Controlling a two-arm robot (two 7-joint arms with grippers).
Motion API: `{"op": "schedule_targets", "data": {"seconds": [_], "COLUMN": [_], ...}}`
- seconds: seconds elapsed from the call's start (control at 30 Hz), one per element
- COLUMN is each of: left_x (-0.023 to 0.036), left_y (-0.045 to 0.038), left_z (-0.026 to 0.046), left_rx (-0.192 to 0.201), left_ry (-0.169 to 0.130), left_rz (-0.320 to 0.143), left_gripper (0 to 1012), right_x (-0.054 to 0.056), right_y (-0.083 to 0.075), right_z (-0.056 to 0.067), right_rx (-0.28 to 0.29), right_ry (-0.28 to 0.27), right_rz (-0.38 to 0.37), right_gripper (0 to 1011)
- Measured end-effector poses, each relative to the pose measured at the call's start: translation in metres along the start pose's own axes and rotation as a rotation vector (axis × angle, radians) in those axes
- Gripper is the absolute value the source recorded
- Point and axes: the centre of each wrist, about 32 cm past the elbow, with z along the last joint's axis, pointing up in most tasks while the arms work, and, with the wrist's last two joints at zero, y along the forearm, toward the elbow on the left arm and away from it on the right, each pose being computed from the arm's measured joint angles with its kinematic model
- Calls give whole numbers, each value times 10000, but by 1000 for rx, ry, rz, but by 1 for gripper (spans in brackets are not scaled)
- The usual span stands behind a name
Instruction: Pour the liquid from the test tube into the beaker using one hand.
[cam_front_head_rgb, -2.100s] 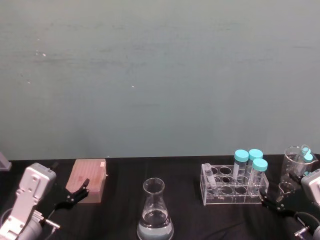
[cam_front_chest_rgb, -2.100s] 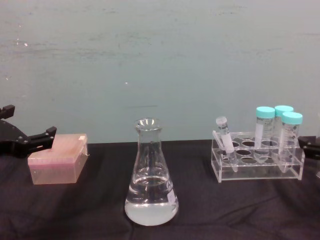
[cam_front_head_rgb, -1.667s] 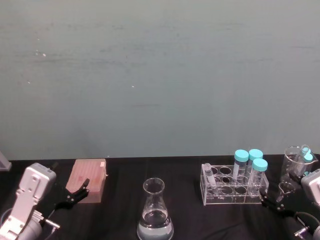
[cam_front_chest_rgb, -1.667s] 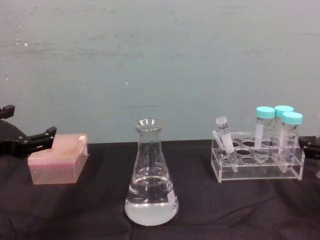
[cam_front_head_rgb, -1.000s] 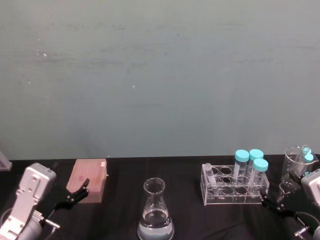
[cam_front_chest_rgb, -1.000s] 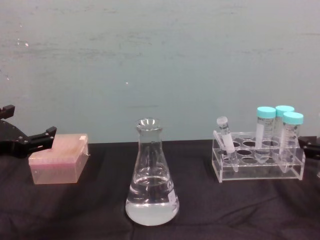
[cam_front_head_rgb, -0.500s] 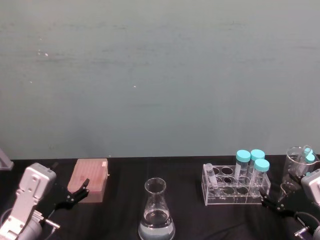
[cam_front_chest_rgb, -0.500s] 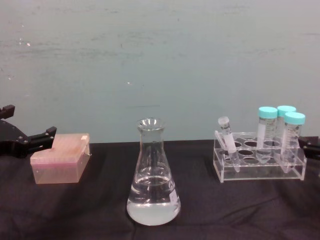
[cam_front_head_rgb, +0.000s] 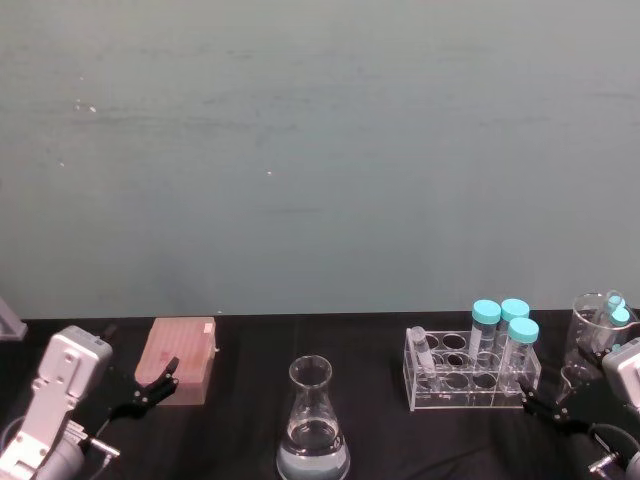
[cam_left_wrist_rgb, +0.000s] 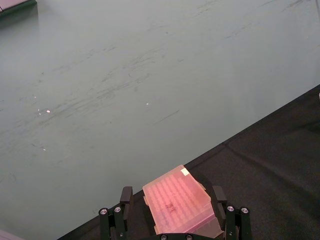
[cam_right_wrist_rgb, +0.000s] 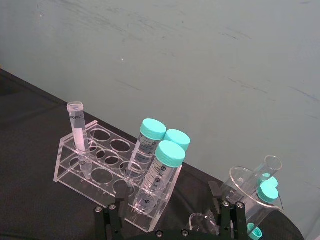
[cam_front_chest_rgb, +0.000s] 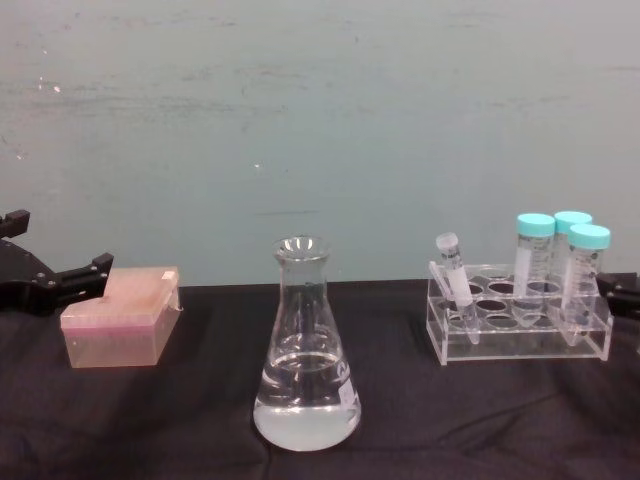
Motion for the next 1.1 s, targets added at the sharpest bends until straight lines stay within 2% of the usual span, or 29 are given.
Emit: {"op": "schedule_targets", "data": {"seconds": [0.83,1.1], "left_x": [0,0], "left_y": [0,0], "left_z": [0,0], "left_rx": [0,0], "left_ry": [0,0], "left_rz": [0,0], "left_gripper": [1000,1000], "right_x": [0,-13], "right_y": [1,60], "right_z": [0,51], "right_rx": [0,41], "right_ry": [0,-9], "right_rz": [0,49], "right_gripper": [1000,1000]}}
